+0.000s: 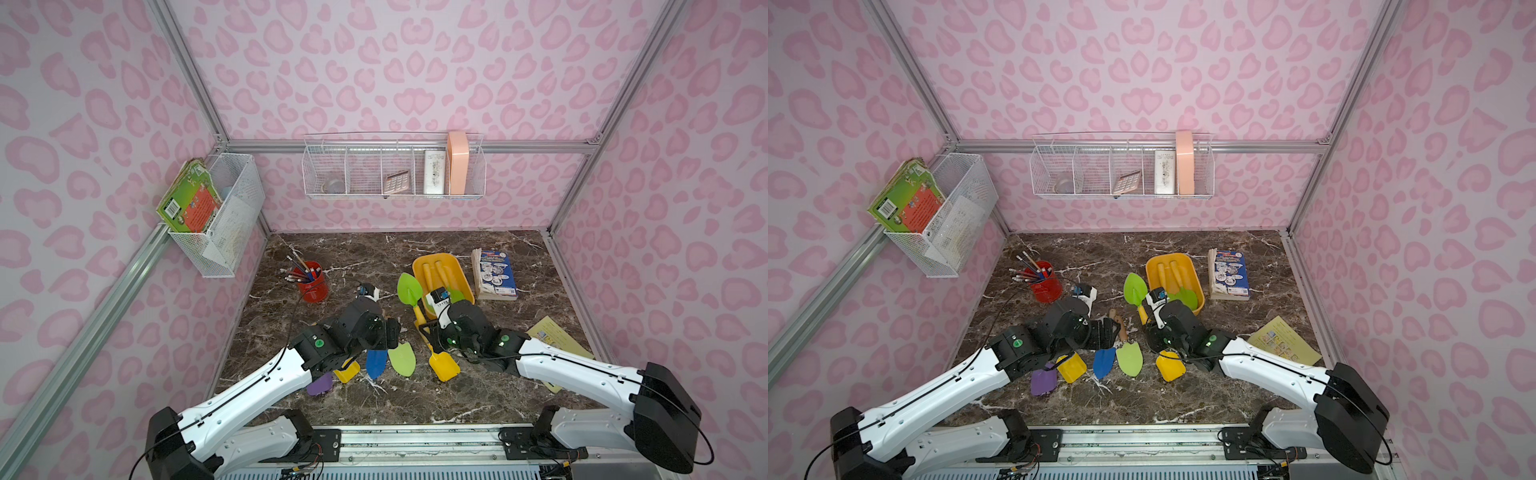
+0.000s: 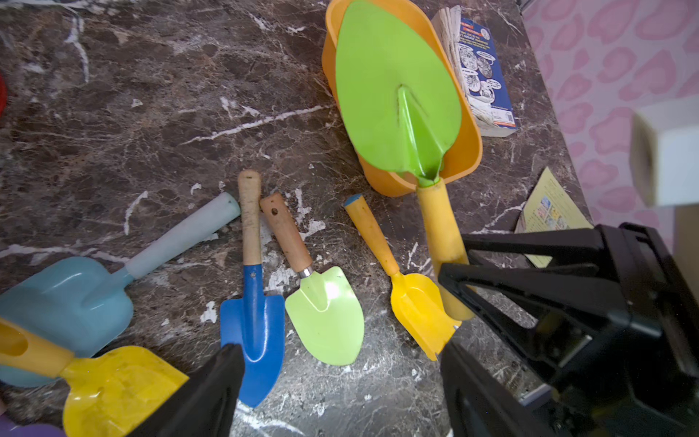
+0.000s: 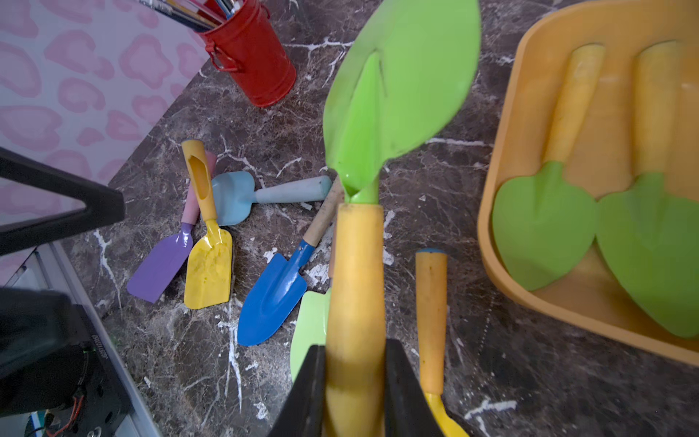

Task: Put the shovel into the storage box
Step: Place the shovel in the storage box.

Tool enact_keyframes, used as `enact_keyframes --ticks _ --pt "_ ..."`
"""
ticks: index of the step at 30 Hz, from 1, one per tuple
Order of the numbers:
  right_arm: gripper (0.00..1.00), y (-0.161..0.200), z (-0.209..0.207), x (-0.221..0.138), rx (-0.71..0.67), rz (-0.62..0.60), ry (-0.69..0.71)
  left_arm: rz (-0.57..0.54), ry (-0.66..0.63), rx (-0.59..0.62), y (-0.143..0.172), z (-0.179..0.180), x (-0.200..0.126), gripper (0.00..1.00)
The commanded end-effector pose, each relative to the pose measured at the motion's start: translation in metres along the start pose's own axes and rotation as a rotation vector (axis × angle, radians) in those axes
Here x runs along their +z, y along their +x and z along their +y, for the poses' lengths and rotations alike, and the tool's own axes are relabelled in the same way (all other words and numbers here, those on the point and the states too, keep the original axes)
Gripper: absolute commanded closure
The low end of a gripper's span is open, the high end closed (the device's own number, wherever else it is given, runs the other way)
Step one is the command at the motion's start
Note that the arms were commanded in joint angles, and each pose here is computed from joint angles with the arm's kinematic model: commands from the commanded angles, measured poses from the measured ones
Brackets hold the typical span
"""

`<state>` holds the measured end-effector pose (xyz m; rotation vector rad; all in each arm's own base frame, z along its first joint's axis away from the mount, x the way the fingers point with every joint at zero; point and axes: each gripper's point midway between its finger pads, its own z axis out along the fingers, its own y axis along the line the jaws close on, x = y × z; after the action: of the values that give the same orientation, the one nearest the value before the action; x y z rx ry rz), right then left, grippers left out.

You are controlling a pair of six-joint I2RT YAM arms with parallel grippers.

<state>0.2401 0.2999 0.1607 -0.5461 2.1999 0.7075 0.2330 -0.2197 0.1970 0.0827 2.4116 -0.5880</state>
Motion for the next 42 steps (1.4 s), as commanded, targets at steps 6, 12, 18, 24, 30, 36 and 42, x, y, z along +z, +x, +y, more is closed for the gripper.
enact_keyframes --ticks 6,12,18,24,30,36,42 --pt "0.86 -0.036 -0.039 -0.020 0.018 -0.081 0.076 0.061 0.125 -0.001 0.001 -0.034 0.022 0.15" --pt "0.86 -0.061 -0.076 -0.027 0.044 -0.121 0.142 0.081 0.190 0.003 -0.002 -0.058 0.041 0.17" --pt "0.86 -0.077 -0.111 -0.019 0.067 -0.135 0.200 0.100 0.189 0.023 -0.001 -0.070 0.052 0.18" --pt "0.86 -0.086 -0.136 0.000 0.090 -0.129 0.211 0.107 0.151 0.018 0.003 -0.066 0.059 0.18" --pt "0.86 -0.085 -0.141 0.032 0.078 -0.074 0.174 0.103 0.126 0.031 0.004 -0.060 0.056 0.18" --pt "0.87 -0.072 -0.151 0.056 0.080 -0.016 0.178 0.097 0.101 0.044 0.005 -0.052 0.051 0.18" --pt "0.87 -0.057 -0.159 0.069 0.091 0.027 0.177 0.080 0.082 0.051 0.004 -0.046 0.046 0.18"
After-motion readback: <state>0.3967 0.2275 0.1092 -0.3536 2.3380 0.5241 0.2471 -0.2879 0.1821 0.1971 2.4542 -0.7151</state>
